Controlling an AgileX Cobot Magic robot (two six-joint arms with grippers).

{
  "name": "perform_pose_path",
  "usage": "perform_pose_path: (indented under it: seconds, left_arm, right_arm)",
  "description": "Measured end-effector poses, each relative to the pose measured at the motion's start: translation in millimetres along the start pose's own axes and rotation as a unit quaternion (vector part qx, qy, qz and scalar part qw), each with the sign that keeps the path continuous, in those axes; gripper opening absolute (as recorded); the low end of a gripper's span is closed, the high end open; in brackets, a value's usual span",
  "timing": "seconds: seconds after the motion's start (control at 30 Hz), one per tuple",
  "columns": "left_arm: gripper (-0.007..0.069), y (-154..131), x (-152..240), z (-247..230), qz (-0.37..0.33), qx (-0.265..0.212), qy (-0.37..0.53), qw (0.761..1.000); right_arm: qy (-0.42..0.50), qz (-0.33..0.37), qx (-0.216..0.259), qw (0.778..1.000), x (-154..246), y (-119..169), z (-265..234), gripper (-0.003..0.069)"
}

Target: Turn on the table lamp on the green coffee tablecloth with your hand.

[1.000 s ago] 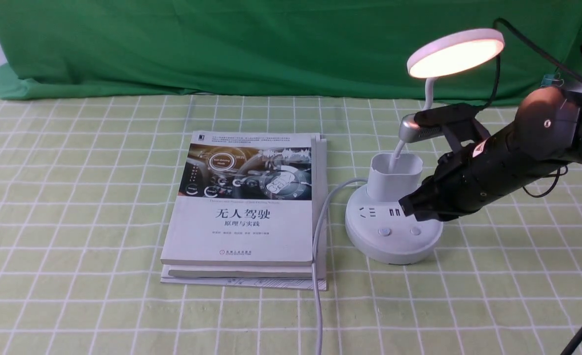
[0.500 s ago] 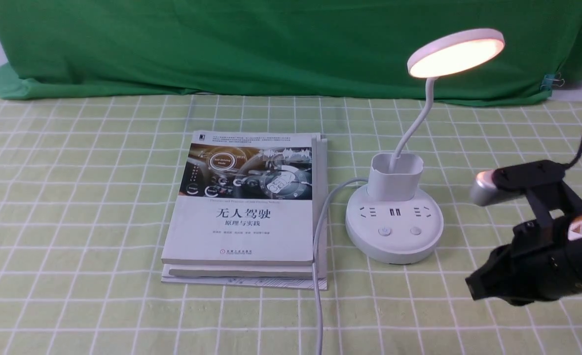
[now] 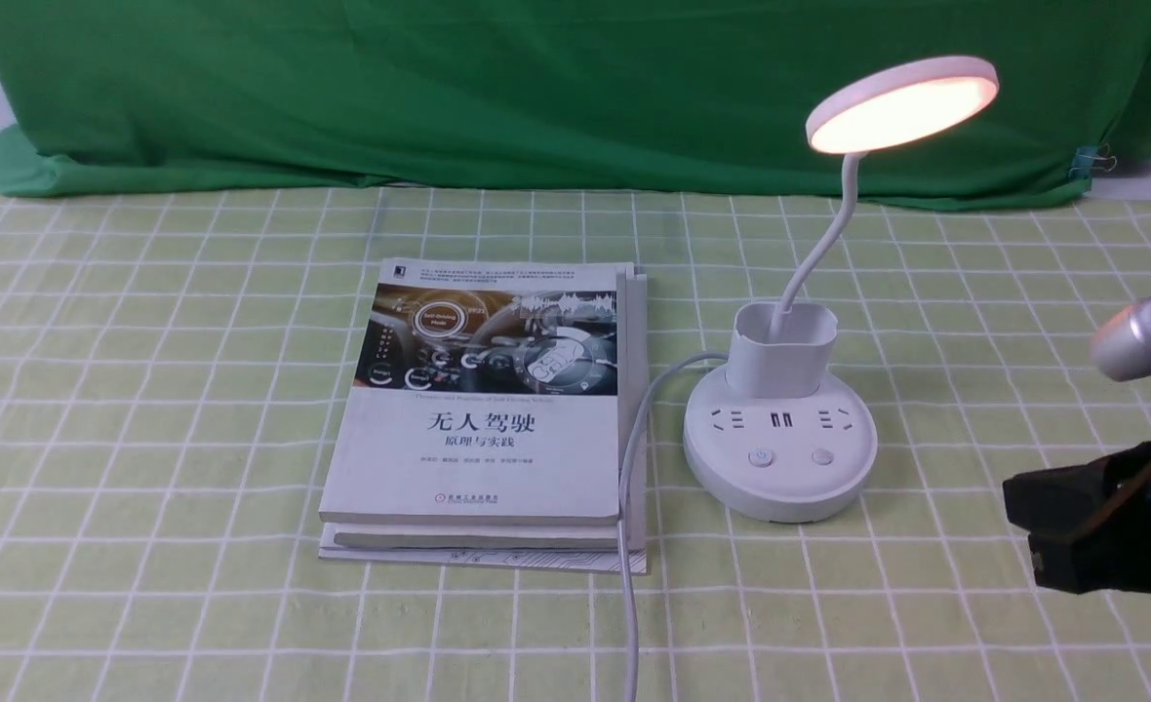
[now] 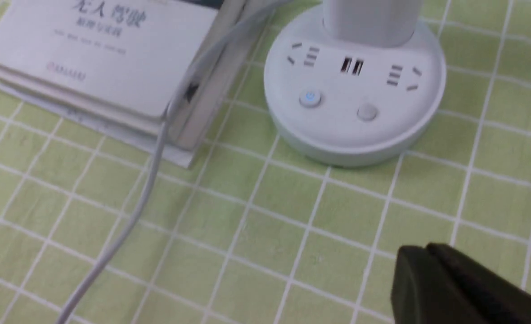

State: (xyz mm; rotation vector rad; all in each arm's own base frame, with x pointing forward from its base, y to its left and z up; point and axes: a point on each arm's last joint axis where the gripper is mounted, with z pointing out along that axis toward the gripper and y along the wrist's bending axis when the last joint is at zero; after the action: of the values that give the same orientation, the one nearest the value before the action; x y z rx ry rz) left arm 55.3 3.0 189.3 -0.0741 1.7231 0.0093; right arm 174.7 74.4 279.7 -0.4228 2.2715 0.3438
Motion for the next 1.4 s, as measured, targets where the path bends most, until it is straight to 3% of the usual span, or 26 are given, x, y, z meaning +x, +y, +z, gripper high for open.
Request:
perform_pose_path:
  seconds: [0.2,0.4,0.47,0.63,1.03,1.4]
  left_arm:
    - [0.0003,0.0,0.0,0.0,0.000,0.000,0.000,1.000]
    - [0.0003,0.0,0.0,0.0,0.000,0.000,0.000,1.000]
    - [0.0003,0.0,0.0,0.0,0.000,0.000,0.000,1.000]
    - [0.0003,0.0,0.0,0.0,0.000,0.000,0.000,1.000]
    - [0.0003,0.0,-0.1,0.0,0.000,0.000,-0.001,1.000]
    - [0.0003,0.0,0.3,0.0,0.000,0.000,0.001,1.000]
  right_arm:
    - [-0.048,-0.008,0.022,0.999,-2.1,-6.6,-5.6,0.0028]
    - [-0.132,-0.012,0.086,0.987,35.2,-22.9,-24.4,0.0028]
    - [-0.214,-0.011,0.124,0.969,66.9,-27.0,-35.6,0.0028]
    - [-0.307,-0.010,0.167,0.937,124.4,-30.7,-35.4,0.0030]
    - [-0.272,-0.024,0.191,0.943,154.4,-24.9,-43.1,0.0031]
    - [-0.269,-0.003,0.191,0.944,157.9,-24.6,-43.6,0.0031]
